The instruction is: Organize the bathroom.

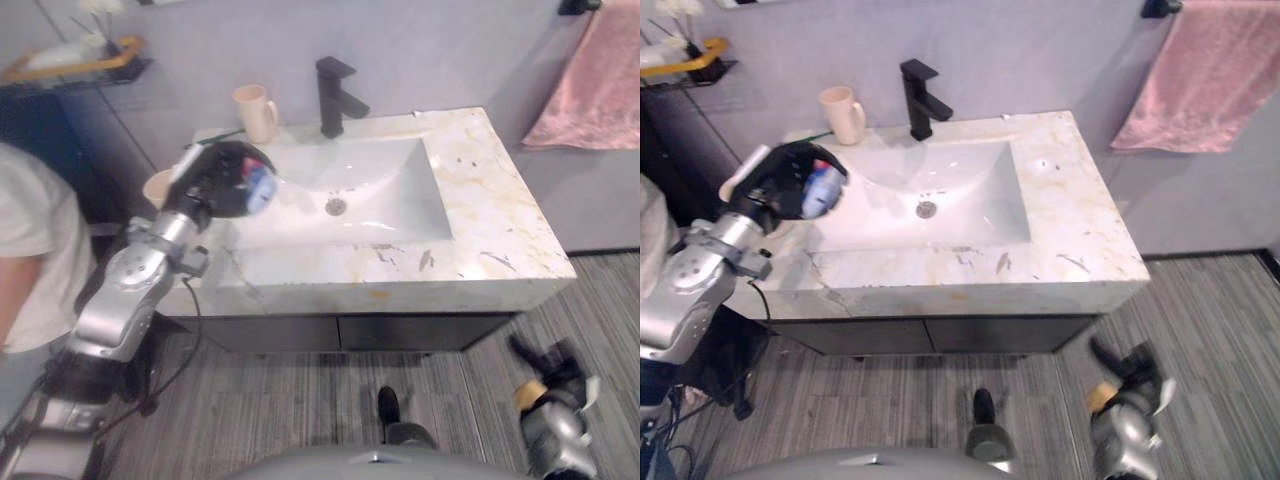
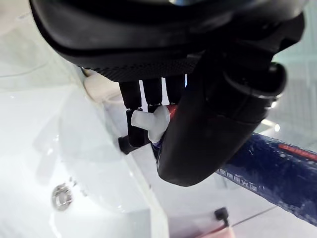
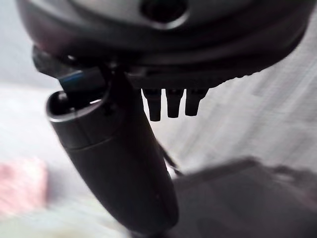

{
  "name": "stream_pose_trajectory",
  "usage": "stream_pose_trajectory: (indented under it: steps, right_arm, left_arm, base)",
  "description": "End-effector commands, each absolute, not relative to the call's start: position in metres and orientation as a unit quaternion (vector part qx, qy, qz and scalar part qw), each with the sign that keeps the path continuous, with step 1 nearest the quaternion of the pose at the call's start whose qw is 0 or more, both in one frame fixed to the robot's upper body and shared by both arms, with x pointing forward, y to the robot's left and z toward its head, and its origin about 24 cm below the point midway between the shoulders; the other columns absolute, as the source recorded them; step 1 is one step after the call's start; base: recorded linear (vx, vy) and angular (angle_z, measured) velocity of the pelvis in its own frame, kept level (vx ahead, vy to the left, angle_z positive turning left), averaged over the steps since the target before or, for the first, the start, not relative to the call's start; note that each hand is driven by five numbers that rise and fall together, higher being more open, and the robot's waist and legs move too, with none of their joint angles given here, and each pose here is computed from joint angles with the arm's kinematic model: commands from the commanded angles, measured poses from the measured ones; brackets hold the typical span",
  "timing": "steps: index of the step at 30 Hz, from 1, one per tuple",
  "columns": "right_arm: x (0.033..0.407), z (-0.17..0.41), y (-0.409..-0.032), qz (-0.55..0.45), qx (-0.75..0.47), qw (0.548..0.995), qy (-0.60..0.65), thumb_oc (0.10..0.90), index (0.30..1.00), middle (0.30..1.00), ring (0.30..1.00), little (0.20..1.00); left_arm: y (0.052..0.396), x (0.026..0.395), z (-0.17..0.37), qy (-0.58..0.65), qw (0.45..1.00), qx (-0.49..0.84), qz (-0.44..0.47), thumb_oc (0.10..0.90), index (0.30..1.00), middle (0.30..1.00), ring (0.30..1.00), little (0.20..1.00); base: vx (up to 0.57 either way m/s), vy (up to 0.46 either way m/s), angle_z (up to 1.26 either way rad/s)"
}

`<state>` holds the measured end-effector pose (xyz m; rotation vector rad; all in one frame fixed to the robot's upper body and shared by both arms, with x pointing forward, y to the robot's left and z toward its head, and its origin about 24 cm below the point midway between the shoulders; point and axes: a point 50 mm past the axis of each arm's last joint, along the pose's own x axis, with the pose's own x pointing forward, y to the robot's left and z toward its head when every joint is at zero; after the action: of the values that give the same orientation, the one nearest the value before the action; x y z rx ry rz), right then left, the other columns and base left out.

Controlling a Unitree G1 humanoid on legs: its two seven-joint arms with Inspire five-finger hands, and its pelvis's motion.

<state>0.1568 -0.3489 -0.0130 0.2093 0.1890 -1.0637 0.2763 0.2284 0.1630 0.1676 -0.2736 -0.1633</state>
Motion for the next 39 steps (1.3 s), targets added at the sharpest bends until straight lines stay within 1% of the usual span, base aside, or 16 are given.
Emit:
stream_pose_trajectory:
  steps: [1, 2, 3, 4, 6, 7, 10, 12, 13, 14, 17, 22, 30, 34, 36, 39]
  right_arm:
    - [0.169, 0.145, -0.368, -0.534, -0.086, 0.778, -0.319, 0.800, 0.900, 0.900, 0.900, 0.900]
    - [0.169, 0.155, -0.364, -0.520, -0.094, 0.775, -0.346, 0.800, 0.900, 0.900, 0.900, 0.900]
    - [0.170, 0.186, -0.350, -0.479, -0.121, 0.762, -0.419, 0.800, 0.900, 0.900, 0.900, 0.900]
    - [0.171, 0.213, -0.330, -0.392, -0.131, 0.761, -0.499, 0.800, 0.900, 0.900, 0.900, 0.900]
    - [0.182, 0.243, -0.304, -0.259, -0.132, 0.783, -0.550, 0.800, 0.900, 0.900, 0.900, 0.900]
    - [0.189, 0.253, -0.290, -0.203, -0.125, 0.794, -0.559, 0.800, 0.900, 0.900, 0.900, 0.900]
    - [0.213, 0.271, -0.236, 0.013, -0.107, 0.827, -0.553, 0.800, 0.900, 0.900, 0.900, 0.900]
    - [0.225, 0.272, -0.210, 0.085, -0.113, 0.833, -0.535, 0.800, 0.900, 0.900, 0.900, 0.900]
    - [0.226, 0.272, -0.206, 0.091, -0.115, 0.831, -0.536, 0.800, 0.900, 0.900, 0.900, 0.900]
    - [0.237, 0.269, -0.171, 0.182, -0.147, 0.823, -0.517, 0.800, 0.900, 0.900, 0.900, 0.900]
    - [0.250, 0.271, -0.147, 0.245, -0.170, 0.818, -0.492, 0.800, 0.900, 0.900, 0.900, 0.900]
    - [0.258, 0.266, -0.135, 0.286, -0.189, 0.817, -0.464, 0.800, 0.900, 0.900, 0.900, 0.900]
    - [0.260, 0.260, -0.143, 0.297, -0.188, 0.824, -0.444, 0.800, 0.900, 0.900, 0.900, 0.900]
    - [0.259, 0.255, -0.143, 0.336, -0.198, 0.818, -0.422, 0.800, 0.900, 0.900, 0.900, 0.900]
    - [0.257, 0.249, -0.138, 0.382, -0.212, 0.812, -0.386, 0.800, 0.900, 0.900, 0.900, 0.900]
    - [0.257, 0.247, -0.138, 0.399, -0.211, 0.812, -0.370, 0.800, 0.900, 0.900, 0.900, 0.900]
  left_arm:
    - [0.227, 0.268, 0.225, -0.318, 0.946, 0.039, -0.057, 0.400, 0.300, 0.300, 0.300, 0.300]
    - [0.226, 0.267, 0.225, -0.317, 0.946, 0.036, -0.057, 0.400, 0.300, 0.300, 0.300, 0.300]
    - [0.224, 0.266, 0.226, -0.316, 0.946, 0.031, -0.058, 0.400, 0.300, 0.300, 0.300, 0.300]
    - [0.220, 0.266, 0.226, -0.310, 0.948, 0.034, -0.063, 0.400, 0.300, 0.300, 0.300, 0.300]
    - [0.209, 0.270, 0.226, -0.298, 0.951, 0.030, -0.078, 0.400, 0.300, 0.300, 0.300, 0.300]
    - [0.203, 0.271, 0.226, -0.295, 0.951, 0.036, -0.085, 0.400, 0.300, 0.300, 0.300, 0.300]
    - [0.188, 0.277, 0.224, -0.277, 0.954, 0.043, -0.106, 0.400, 0.300, 0.300, 0.300, 0.300]
    - [0.180, 0.279, 0.220, -0.269, 0.955, 0.044, -0.121, 0.400, 0.300, 0.300, 0.300, 0.300]
    - [0.179, 0.280, 0.220, -0.268, 0.955, 0.044, -0.122, 0.400, 0.300, 0.300, 0.300, 0.300]
    - [0.170, 0.283, 0.211, -0.248, 0.957, 0.050, -0.144, 0.400, 0.300, 0.300, 0.300, 0.300]
    - [0.165, 0.286, 0.201, -0.223, 0.957, 0.064, -0.172, 0.400, 0.300, 0.300, 0.300, 0.300]
    - [0.164, 0.289, 0.190, -0.192, 0.959, 0.071, -0.197, 0.400, 0.300, 0.300, 0.300, 0.300]
    - [0.172, 0.289, 0.185, -0.175, 0.961, 0.084, -0.198, 0.400, 0.300, 0.300, 0.300, 0.300]
    - [0.176, 0.289, 0.185, -0.173, 0.961, 0.089, -0.195, 0.400, 0.300, 0.300, 0.300, 0.300]
    - [0.181, 0.288, 0.186, -0.170, 0.961, 0.092, -0.195, 0.400, 0.300, 0.300, 0.300, 0.300]
    - [0.184, 0.287, 0.187, -0.169, 0.961, 0.096, -0.195, 0.400, 0.300, 0.300, 0.300, 0.300]
  base:
    - [-0.04, 0.101, -0.14]
    - [-0.06, 0.136, -0.18]
    - [-0.06, 0.102, -0.09]
    - [-0.08, 0.107, -0.14]
    - [-0.07, 0.057, -0.16]
    - [-0.04, 0.020, -0.13]
    - [-0.05, 0.004, -0.02]
    - [-0.02, -0.011, 0.14]
    - [-0.02, -0.023, 0.23]
    - [-0.02, -0.022, 0.26]
    - [0.00, -0.019, 0.48]
    - [0.02, -0.003, 0.31]
    - [0.03, -0.005, 0.07]
    - [0.01, -0.011, -0.03]
    - [0.00, 0.000, 0.00]
    - [0.00, 0.000, 0.00]
